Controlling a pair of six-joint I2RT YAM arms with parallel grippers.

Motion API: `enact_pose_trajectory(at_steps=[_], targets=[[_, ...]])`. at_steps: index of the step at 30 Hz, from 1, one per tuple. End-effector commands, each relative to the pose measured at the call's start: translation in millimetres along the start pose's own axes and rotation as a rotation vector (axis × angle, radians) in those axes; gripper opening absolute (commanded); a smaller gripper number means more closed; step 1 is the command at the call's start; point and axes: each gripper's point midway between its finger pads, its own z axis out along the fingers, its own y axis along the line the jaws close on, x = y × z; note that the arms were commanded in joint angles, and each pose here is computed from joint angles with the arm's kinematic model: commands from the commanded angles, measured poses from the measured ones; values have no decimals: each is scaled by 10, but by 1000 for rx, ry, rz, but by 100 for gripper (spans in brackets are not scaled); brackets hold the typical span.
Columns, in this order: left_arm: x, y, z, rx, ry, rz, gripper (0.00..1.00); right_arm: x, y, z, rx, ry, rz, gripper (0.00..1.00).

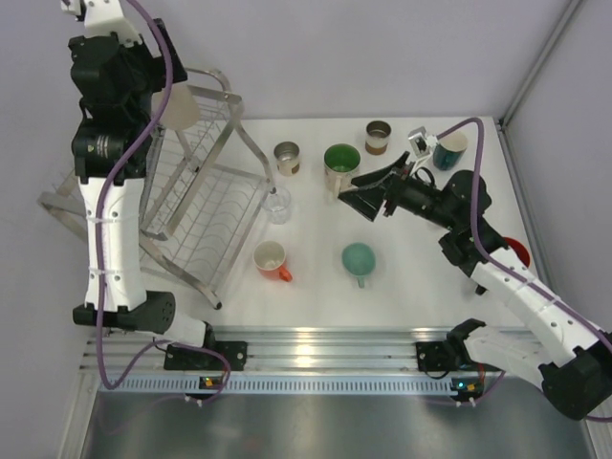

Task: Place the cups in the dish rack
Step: Place the cup upside down on the dish rack, then grab a cup with the right arm

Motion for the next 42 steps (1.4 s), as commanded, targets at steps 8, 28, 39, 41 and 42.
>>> enact_pose_trajectory(at_steps=[8,28,39,41,42], targets=[[-342,-744,-765,437,-74,-165,96,117,-630,-332,383,97,-90,77],[748,-2942,-2417,1149,274,-162,91,-330,-2204,-2178,1497,-7,139,63],[1220,-2874,-2654,1220,341,-265,95,-298,-2981,-2348,1671,174,154,64],[1366,-2881,-2641,1203,377,-266,93,-247,-3072,-2272,1639,196,161,65],[1395,-2882,-2608,1184,377,-271,93,-276,-3126,-2375,1654,195,167,65]])
